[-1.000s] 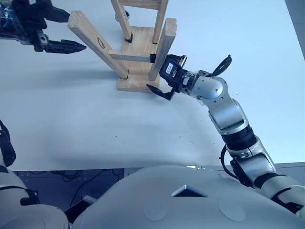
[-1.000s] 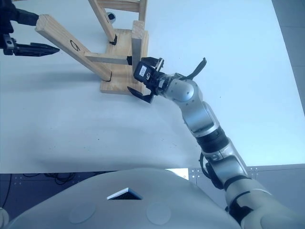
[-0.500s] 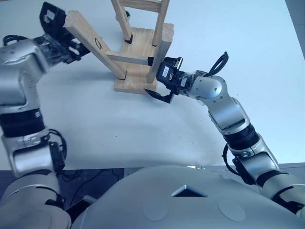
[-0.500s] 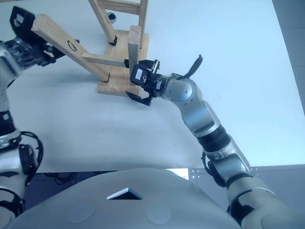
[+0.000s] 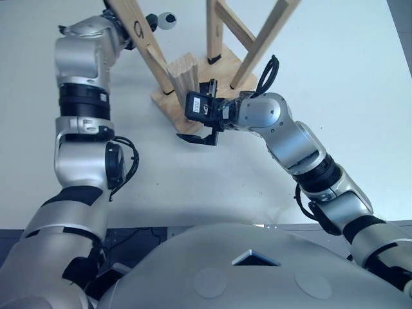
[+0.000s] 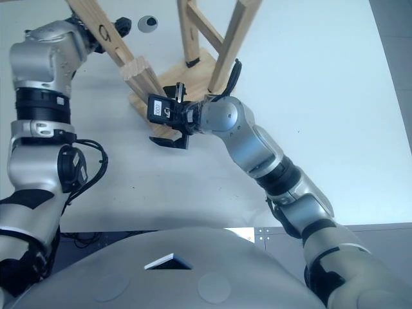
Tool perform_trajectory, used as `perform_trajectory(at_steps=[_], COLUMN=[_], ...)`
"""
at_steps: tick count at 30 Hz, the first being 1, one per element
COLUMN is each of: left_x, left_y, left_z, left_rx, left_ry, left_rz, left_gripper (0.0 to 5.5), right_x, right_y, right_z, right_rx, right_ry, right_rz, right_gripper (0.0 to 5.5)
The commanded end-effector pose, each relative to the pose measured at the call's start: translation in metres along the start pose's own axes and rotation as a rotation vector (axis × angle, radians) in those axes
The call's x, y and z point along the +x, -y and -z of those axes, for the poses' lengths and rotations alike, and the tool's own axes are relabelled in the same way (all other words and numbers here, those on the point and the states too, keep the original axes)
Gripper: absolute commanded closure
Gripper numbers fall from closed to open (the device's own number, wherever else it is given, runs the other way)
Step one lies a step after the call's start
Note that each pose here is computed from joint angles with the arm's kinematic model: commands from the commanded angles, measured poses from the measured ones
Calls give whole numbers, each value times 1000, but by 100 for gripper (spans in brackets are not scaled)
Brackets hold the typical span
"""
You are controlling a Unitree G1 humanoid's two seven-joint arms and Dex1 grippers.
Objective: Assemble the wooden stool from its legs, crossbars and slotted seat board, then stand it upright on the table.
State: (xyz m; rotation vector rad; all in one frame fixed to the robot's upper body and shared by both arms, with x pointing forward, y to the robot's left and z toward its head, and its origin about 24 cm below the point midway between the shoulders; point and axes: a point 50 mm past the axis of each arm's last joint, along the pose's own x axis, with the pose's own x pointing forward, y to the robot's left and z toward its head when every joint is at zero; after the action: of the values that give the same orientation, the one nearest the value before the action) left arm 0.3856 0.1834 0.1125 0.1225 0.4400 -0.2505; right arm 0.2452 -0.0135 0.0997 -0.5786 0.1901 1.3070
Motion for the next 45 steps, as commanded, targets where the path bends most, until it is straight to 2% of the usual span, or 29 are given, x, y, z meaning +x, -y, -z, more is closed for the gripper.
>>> perform_trajectory(at_steps=[1,4,8,10,13,15,17,21,24,26,30,34,36,42,45], left_x=[6,-9,-39,-59,-96,-120,-137,-150,-153,-147,-137,-120,-114,-114,-112], left_y=[-9,-38,-66,-73,-77,-73,-61,-20,5,12,28,48,50,30,21], left_z=[-6,-9,8,21,33,38,47,67,72,72,71,76,78,87,93], left_rx=[38,40,46,76,126,126,140,172,155,130,87,47,49,115,135], left_ry=[49,144,215,211,171,136,59,-90,-99,-78,-48,-31,-33,-99,-140], left_rz=[-73,-164,-174,-122,18,136,260,503,617,619,658,692,683,647,658], left_gripper=[219,219,219,219,219,219,219,219,219,219,219,219,251,349,355], right_x=[-3,-23,-69,-100,-167,-209,-224,-190,-151,-135,-123,-110,-105,-104,-103], right_y=[5,9,9,13,32,51,59,67,70,72,85,81,74,44,31], right_z=[-18,-12,1,7,15,37,58,91,92,94,100,104,102,98,97], right_rx=[-17,43,112,163,269,320,335,337,335,340,348,353,360,356,355], right_ry=[65,59,-7,-38,-22,-117,-210,-177,-2,49,68,57,66,29,5], right_rz=[24,78,124,142,147,241,284,304,242,190,160,71,12,-149,-190], right_gripper=[59,59,59,59,59,59,59,59,59,59,59,59,56,169,214])
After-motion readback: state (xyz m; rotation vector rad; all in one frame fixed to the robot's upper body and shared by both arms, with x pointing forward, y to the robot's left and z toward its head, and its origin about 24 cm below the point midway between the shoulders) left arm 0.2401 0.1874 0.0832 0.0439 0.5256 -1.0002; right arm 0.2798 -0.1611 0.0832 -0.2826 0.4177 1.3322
